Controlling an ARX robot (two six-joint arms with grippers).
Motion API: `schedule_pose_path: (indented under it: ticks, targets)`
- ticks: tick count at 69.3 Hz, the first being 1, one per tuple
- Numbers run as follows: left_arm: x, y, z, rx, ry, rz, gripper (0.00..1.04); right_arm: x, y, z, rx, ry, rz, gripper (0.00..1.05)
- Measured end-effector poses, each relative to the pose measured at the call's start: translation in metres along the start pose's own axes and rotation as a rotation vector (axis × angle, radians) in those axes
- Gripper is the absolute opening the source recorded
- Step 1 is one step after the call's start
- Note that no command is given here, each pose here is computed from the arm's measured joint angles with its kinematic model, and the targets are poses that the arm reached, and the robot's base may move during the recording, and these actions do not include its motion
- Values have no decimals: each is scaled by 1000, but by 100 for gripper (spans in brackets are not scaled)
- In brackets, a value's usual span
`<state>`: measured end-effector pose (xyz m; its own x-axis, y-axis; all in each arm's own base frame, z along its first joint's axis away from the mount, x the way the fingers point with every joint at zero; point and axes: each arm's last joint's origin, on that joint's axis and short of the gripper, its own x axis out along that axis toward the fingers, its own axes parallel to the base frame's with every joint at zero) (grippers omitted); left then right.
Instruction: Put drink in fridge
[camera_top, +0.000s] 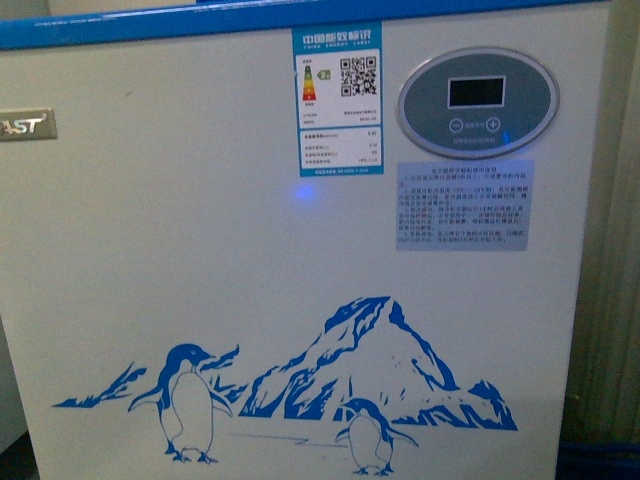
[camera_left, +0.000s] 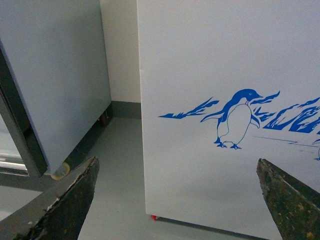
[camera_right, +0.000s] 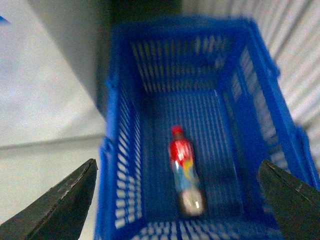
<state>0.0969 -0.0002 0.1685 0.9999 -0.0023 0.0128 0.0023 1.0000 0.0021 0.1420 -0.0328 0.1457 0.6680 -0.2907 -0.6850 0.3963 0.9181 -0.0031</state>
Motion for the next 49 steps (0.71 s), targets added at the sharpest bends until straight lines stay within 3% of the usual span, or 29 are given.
schedule_pose_path:
  ticks: [10, 25, 31, 49]
  targets:
    - [0, 0, 0, 0, 0, 0, 97, 59, -11, 4, 6, 133, -61, 97]
    - [0, 0, 0, 0, 0, 0, 97, 136, -12, -16, -30, 251, -51, 97]
    - [0, 0, 0, 0, 0, 0, 97, 179, -6, -32, -77, 295, -47, 97]
    - [0, 0, 0, 0, 0, 0, 97, 246, 0, -74, -132, 423, -61, 97]
